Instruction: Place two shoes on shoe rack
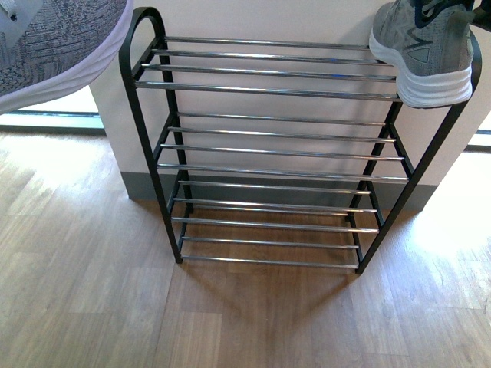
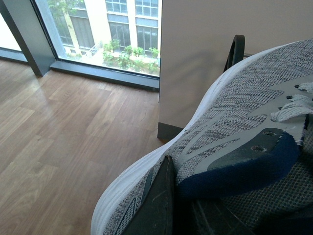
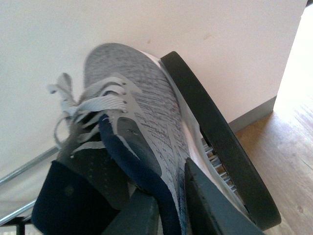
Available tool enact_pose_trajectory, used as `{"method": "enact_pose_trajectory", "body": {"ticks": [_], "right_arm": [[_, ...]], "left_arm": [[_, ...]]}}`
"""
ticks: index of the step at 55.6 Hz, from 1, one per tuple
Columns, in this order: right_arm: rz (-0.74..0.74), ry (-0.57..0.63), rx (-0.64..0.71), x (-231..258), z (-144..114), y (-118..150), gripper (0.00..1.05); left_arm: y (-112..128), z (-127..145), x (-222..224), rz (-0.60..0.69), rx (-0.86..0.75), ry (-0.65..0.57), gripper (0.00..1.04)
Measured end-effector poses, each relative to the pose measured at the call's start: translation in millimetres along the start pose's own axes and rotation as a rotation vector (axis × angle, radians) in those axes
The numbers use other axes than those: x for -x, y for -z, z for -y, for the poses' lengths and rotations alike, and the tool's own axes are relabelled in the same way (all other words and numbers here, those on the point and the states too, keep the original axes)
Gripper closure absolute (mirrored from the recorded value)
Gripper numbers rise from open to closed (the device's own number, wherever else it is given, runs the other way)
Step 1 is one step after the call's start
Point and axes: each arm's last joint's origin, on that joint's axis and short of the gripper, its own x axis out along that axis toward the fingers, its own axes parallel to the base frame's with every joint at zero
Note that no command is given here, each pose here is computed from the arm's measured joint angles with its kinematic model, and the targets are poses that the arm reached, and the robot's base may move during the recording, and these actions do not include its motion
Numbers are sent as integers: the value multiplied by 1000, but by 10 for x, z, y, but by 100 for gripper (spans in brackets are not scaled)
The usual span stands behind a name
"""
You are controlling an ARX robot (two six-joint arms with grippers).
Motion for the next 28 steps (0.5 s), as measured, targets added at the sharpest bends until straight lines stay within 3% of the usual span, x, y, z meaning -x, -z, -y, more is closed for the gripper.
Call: {"method": "enact_pose_trajectory", "body": {"ticks": [17,22,28], "right_arm": [[29,-140,36,382,-18,-191,19],[39,-178,38,485,-12,-237,8],[49,-215,45,610,31,-272,9]], "left_arm": [[-1,0,0,0,0,0,103],[-1,0,0,0,0,0,103],[-1,0,0,0,0,0,103]]}}
